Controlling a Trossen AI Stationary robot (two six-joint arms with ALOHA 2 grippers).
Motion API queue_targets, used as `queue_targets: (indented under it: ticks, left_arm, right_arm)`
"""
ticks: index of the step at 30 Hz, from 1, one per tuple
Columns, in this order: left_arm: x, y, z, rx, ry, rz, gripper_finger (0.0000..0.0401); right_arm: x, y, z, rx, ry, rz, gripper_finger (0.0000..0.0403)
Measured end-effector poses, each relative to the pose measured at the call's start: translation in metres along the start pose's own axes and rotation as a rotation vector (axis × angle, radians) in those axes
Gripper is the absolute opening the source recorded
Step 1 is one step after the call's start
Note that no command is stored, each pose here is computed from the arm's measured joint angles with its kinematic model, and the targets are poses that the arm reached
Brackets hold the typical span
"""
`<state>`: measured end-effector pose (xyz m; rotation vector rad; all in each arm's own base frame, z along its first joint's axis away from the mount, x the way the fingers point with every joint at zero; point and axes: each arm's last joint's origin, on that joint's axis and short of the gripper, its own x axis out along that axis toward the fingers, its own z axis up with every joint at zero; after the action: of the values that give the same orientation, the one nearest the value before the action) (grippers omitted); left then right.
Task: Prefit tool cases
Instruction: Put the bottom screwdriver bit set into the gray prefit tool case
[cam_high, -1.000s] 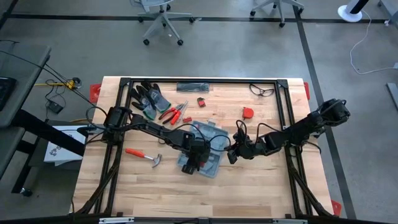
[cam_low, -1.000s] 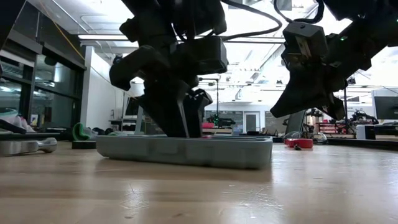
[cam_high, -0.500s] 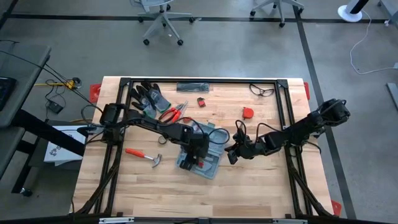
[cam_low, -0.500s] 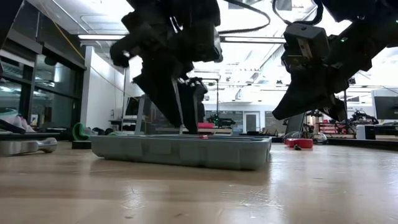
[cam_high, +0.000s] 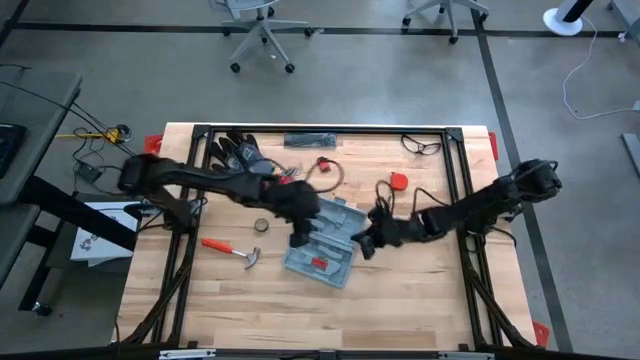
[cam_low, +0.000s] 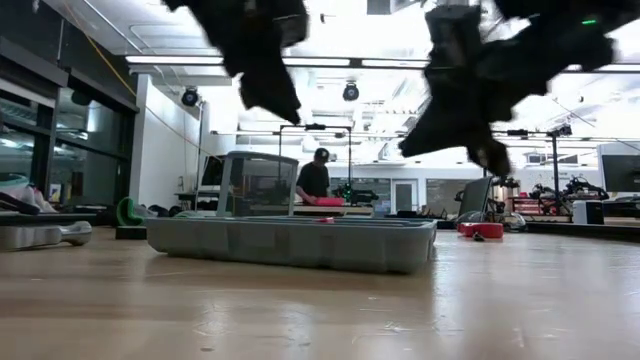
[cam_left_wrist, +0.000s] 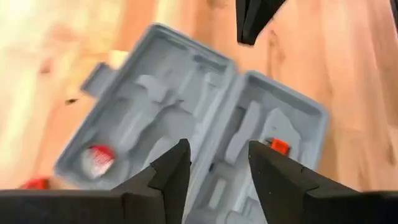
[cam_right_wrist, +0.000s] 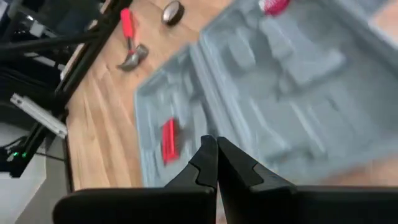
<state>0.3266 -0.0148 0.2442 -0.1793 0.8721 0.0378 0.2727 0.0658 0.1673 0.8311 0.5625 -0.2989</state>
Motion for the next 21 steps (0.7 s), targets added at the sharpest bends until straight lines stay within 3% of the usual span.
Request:
queue_targets:
  ticks: [3,11,21]
  left_arm:
    - [-0.009,0.004,-0.031,-0.106,-0.048,0.021,0.0136]
    - [0.002,0.013,-0.106,-0.328,0.025,0.019,0.0117]
    - [0.022,0.009,-0.127,-0.341,0.156,-0.056,0.0114]
  right_arm:
    - [0.013,0.004,0.009,-0.045,0.048,-0.007,0.0]
    - [0.033,0.022,0.01,-0.12,0.147,0.045,0.0]
    - [0.047,0.021,-0.017,-0.062,0.269,0.027,0.0]
